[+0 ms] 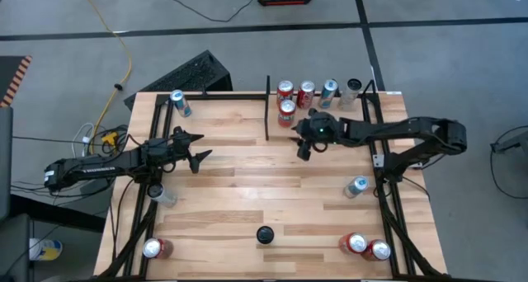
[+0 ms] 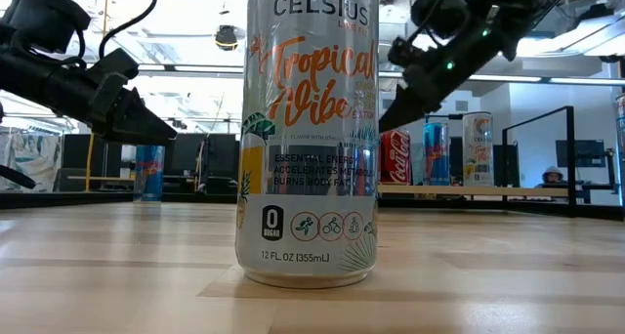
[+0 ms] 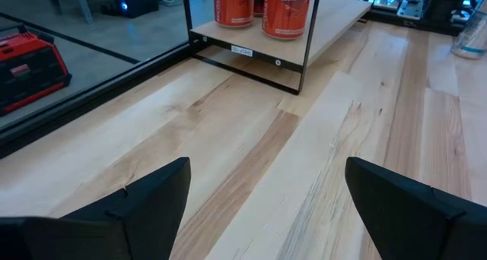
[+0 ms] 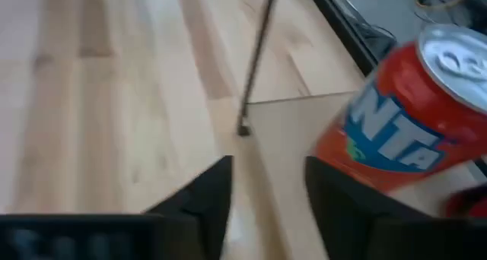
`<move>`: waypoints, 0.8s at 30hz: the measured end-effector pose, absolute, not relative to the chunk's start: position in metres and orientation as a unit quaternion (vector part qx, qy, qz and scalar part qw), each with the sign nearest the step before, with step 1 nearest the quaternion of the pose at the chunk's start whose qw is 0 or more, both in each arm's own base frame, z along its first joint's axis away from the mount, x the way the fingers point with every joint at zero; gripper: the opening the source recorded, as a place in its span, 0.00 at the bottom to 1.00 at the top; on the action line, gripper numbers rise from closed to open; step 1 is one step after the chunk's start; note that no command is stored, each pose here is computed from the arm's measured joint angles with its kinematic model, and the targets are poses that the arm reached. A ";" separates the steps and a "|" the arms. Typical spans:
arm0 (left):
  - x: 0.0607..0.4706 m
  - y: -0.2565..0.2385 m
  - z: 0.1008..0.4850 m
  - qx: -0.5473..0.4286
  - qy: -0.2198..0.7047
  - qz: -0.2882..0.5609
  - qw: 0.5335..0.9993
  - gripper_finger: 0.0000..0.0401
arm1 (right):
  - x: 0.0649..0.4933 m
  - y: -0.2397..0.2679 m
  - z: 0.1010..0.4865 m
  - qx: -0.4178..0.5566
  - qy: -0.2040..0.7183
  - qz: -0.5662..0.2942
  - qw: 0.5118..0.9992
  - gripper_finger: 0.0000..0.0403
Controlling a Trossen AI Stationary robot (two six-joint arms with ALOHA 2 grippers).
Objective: Place canned beverage on shelf
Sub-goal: Put the top orange soda can on the shelf aligned with the other orange soda can
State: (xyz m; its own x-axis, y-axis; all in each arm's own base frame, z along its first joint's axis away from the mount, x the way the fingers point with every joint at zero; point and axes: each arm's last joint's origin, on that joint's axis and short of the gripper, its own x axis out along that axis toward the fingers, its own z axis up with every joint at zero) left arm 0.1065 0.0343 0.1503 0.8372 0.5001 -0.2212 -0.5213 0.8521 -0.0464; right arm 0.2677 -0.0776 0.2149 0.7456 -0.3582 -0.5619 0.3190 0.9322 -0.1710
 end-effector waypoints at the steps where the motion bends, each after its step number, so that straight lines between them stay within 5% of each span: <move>1: 0.107 0.034 0.150 -0.052 0.101 0.267 0.957 0.83 | 0.269 -0.081 0.212 -0.032 0.310 -0.190 0.931 0.36; 6: 0.107 0.034 0.150 -0.052 0.101 0.267 0.957 0.83 | 0.269 -0.097 0.200 -0.022 0.332 -0.212 0.919 0.05; 24: 0.107 0.034 0.150 -0.052 0.101 0.267 0.957 0.83 | 0.270 -0.131 0.196 -0.018 0.288 -0.264 0.920 0.06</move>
State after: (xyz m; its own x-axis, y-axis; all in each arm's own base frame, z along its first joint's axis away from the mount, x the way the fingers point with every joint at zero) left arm 0.1065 0.0343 0.1501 0.8371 0.5000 -0.2219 -0.5212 0.8522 -0.0463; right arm 0.2704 -0.1309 0.1959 0.6952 -0.4961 -0.5202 0.4753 0.8601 -0.1851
